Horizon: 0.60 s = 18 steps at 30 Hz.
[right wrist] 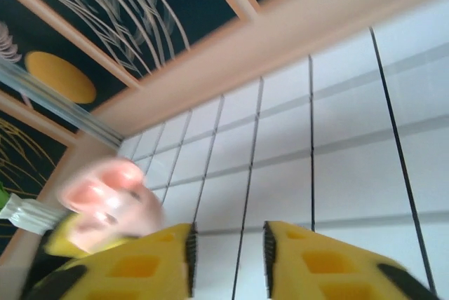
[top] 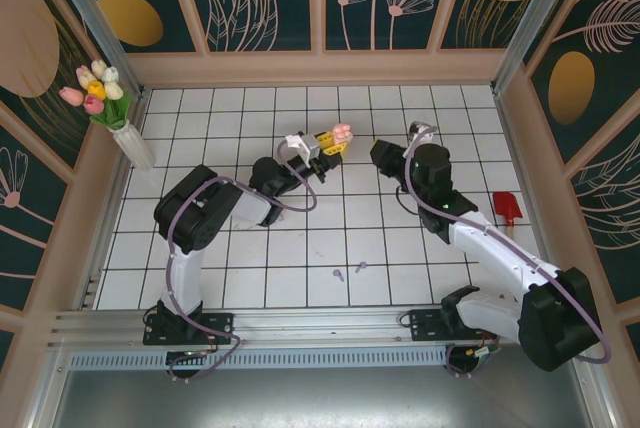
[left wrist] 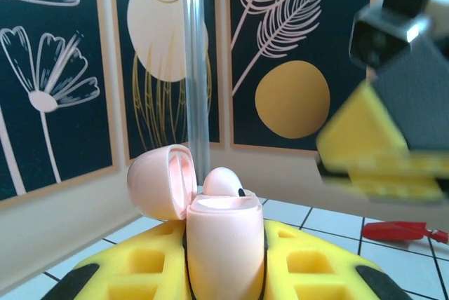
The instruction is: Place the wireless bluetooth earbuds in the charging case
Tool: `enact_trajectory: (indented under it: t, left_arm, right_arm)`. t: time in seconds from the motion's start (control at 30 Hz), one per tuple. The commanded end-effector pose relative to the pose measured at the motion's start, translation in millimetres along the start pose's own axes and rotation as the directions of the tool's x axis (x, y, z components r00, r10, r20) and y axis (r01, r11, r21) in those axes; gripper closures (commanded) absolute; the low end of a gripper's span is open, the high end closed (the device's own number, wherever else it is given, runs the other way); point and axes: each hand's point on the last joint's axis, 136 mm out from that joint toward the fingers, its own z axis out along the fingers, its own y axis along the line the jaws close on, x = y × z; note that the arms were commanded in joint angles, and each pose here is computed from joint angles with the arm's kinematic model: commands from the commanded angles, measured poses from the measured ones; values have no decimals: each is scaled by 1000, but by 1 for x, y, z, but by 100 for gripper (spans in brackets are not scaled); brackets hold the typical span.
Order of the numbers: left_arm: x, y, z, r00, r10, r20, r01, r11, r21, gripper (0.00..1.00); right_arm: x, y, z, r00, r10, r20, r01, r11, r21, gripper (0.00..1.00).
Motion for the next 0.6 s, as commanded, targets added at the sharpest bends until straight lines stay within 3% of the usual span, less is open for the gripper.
enact_trajectory:
  t: [0.0, 0.13, 0.33, 0.57]
  left_arm:
    - [-48, 13, -1, 993, 85, 87, -80, 995, -62, 100]
    - [-61, 40, -11, 993, 94, 77, -82, 985, -150, 100]
    - [-77, 80, -31, 991, 126, 43, -109, 954, -278, 100]
    - [-97, 107, -58, 984, 177, 21, -156, 913, -378, 100]
  right_arm:
    - [41, -16, 0, 986, 103, -134, -89, 990, 107, 59]
    - [93, -7, 13, 947, 118, -300, -72, 985, 159, 50]
    - [162, 21, 53, 863, 18, -504, 91, 977, 191, 43]
    - [215, 42, 92, 787, -44, -616, 210, 957, 201, 43]
